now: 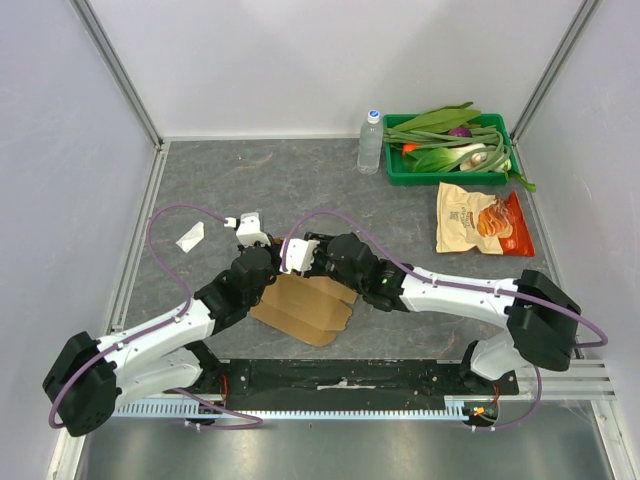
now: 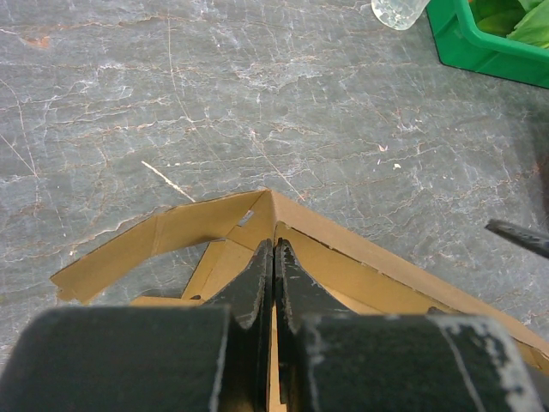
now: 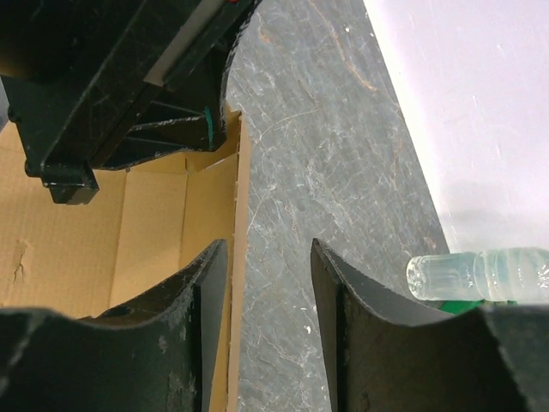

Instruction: Fold the paper box

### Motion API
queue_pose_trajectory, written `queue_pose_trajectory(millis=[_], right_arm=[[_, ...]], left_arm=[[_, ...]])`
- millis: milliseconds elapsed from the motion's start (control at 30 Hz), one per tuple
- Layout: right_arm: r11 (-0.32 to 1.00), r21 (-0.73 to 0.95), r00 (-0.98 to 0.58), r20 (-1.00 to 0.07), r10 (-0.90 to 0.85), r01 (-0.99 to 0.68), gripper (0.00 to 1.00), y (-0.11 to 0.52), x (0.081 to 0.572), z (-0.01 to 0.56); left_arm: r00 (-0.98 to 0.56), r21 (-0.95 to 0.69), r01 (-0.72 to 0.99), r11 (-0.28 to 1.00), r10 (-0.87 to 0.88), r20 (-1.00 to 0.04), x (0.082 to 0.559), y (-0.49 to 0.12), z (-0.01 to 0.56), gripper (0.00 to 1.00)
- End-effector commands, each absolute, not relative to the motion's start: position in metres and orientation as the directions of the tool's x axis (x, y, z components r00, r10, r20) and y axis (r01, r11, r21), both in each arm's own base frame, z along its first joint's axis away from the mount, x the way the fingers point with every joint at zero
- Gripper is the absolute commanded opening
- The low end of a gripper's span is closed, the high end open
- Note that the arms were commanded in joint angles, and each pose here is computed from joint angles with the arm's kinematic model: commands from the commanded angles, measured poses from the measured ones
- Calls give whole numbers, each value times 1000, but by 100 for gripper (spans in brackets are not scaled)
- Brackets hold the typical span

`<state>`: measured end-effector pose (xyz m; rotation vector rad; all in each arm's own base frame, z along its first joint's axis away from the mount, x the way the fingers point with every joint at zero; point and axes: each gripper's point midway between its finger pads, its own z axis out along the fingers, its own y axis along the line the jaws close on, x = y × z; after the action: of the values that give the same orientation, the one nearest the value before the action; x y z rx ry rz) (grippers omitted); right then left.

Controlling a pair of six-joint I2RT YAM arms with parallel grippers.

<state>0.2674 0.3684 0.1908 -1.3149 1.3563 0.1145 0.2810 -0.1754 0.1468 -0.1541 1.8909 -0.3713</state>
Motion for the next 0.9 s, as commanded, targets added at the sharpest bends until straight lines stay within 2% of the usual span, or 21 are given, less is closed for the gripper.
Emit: queue_pose_trajectory(millis=[0, 233, 467, 500, 533, 600, 633, 733, 867], right_arm=[[366, -606, 307, -728, -612, -707, 50, 368, 274, 178], [377, -610, 292, -721, -628, -697, 46, 365, 280, 169], [341, -667, 306, -656, -690, -662, 19, 360, 294, 159], [325, -686, 321, -636, -701, -651, 12, 358, 297, 158], [314, -697, 330, -625, -708, -645, 11, 357, 297, 156], [318, -713, 319, -605, -729, -625, 7, 349, 305, 157], [309, -721, 327, -595, -734, -620, 7, 349, 308, 160], [257, -738, 350, -558, -752, -624, 4, 342, 311, 160], [198, -778, 394, -498, -772, -596, 0, 335, 312, 156]], left_arm=[[-294, -383, 75, 921, -347, -891, 286, -178, 171, 2], [-294, -391, 77, 917, -354, -888, 284, -178, 174, 2], [-306, -388, 100, 916, -342, -888, 282, -181, 174, 4], [-310, -389, 103, 915, -342, -887, 282, -182, 174, 8], [-318, -388, 98, 917, -340, -885, 282, -182, 171, 21], [-343, -388, 84, 918, -339, -876, 279, -181, 170, 36], [-347, -395, 77, 915, -347, -871, 278, -178, 172, 47], [-374, -384, 36, 923, -344, -861, 270, -165, 169, 56], [-336, -436, -37, 899, -422, -842, 261, -135, 180, 58]])
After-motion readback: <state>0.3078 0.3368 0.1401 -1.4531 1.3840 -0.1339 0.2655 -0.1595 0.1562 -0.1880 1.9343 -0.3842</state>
